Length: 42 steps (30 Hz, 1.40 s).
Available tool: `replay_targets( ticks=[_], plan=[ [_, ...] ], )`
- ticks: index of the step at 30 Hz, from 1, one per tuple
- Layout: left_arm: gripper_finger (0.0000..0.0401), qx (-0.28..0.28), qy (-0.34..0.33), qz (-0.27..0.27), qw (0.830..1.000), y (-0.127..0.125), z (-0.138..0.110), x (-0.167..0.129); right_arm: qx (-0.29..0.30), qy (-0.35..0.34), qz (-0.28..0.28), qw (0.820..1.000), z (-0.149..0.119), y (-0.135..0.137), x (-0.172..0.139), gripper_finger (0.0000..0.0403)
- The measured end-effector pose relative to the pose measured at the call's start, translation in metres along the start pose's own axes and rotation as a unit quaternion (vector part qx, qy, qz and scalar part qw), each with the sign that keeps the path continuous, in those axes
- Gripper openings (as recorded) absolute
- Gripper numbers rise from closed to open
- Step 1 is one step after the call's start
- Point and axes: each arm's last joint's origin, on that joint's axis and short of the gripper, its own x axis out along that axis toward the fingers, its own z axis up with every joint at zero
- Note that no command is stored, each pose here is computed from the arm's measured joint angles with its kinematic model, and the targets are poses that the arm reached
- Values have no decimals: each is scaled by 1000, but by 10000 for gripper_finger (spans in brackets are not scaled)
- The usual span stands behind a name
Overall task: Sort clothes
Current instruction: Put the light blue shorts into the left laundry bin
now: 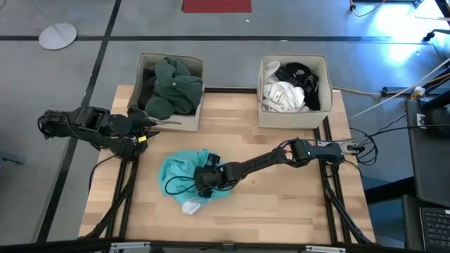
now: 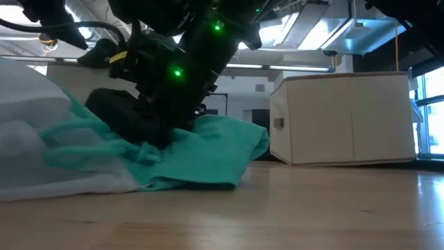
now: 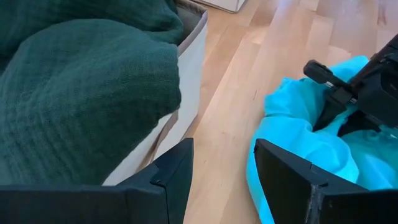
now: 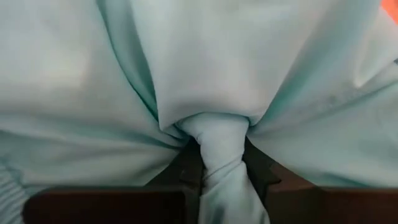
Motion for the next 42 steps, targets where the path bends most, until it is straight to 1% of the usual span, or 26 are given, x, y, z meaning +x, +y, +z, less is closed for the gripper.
replay_targets(
  ticks=[1, 4, 8, 12, 15, 17, 20, 24, 28, 31, 35, 38, 42],
  plan=[
    [162, 2, 0, 0, 1000, 0, 0, 0, -8, 0, -1, 1000, 0, 0, 0, 54],
    [162, 9, 0, 0, 1000, 0, 0, 0, -32, -2, -11, 999, 0, 0, 0, 54],
    [162, 19, -1, 0, 1000, 0, 0, 0, -72, 11, -53, 996, -1, -5, -7, 54],
    [162, 22, -5, -1, 1000, 0, 1, 0, -115, 21, -99, 988, 8, -15, -30, 54],
    [162, 29, -21, -6, 999, -1, 4, 0, -148, 31, -108, 983, 17, -24, -50, 54],
    [162, 34, -37, -11, 999, -2, 6, -1, -154, 10, -110, 982, 30, -32, -70, 54],
    [162, 41, -65, -18, 997, -2, 11, -3, -152, -21, -126, 980, 54, -53, -105, 54],
    [162, 45, -96, -25, 994, -3, 16, -6, -163, -40, -140, 976, 73, -79, -136, 54],
    [162, 44, -112, -28, 992, -2, 18, -8, -171, -94, -149, 969, 97, -104, -181, 54],
    [162, 39, -121, -15, 992, -1, 19, -9, -178, -129, -162, 962, 112, -120, -209, 54],
    [162, 33, -131, 13, 991, 1, 19, -10, -188, -167, -182, 951, 131, -144, -236, 54],
    [162, 33, -132, 19, 991, 1, 19, -10, -179, -229, -204, 935, 150, -167, -256, 54],
    [162, 30, -135, 19, 990, 2, 19, -11, -169, -302, -207, 915, 168, -204, -258, 54]
  ],
)
